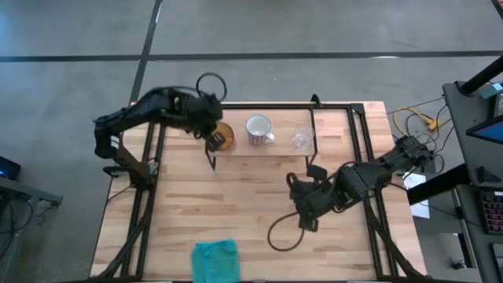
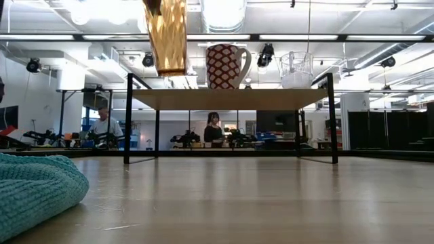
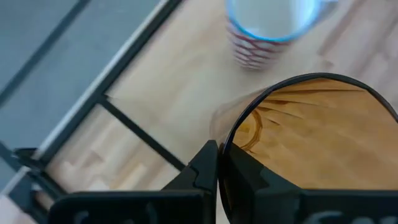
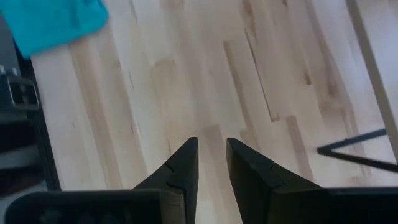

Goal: Stack small to large cups/mugs on shelf
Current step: Put the brown cup on the shelf

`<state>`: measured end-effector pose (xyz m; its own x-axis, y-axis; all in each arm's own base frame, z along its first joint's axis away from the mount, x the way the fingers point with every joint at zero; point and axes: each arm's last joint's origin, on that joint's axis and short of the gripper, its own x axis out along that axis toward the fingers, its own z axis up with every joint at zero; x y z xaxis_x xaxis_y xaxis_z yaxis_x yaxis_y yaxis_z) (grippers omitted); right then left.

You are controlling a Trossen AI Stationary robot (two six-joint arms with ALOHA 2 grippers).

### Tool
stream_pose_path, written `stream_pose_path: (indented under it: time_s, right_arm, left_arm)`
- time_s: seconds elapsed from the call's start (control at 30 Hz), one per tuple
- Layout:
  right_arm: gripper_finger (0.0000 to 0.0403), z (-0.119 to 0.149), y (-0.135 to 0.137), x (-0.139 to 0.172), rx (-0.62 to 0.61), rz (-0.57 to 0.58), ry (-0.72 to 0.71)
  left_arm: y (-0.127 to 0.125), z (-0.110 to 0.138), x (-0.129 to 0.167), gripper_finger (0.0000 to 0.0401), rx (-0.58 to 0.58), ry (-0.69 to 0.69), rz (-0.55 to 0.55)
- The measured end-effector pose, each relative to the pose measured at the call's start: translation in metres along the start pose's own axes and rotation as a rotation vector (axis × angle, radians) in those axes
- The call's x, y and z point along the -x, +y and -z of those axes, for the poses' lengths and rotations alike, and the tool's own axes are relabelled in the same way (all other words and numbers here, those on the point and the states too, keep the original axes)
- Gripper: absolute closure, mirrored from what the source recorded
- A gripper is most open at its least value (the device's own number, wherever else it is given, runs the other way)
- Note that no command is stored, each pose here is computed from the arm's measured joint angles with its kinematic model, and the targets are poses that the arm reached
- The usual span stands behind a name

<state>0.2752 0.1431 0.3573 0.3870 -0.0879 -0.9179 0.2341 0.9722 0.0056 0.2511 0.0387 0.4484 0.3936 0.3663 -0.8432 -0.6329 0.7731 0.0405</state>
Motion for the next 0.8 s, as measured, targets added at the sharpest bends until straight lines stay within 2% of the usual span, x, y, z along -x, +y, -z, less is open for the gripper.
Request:
stream_pose_path:
  time_s: [0.17,0.4,0.6,0.8]
  right_arm:
    - [0.0326,-0.012,-0.007,-0.003,-0.053,-0.013,-0.043]
    - [0.0326,-0.019,-0.016,-0.006,-0.087,-0.003,-0.049]
    - [0.0326,-0.024,-0.018,-0.007,-0.103,-0.01,-0.075]
    - [0.0326,-0.027,-0.019,-0.007,-0.108,-0.022,-0.095]
  left_arm:
    - [0.03,-0.013,-0.01,0.0401,-0.032,0.019,-0.051]
    - [0.064,-0.022,-0.018,0.0401,-0.036,0.069,0.007]
    - [0.072,-0.026,-0.024,0.0401,-0.075,0.087,0.094]
    - [0.07,-0.031,-0.038,0.0401,-0.114,0.125,0.103]
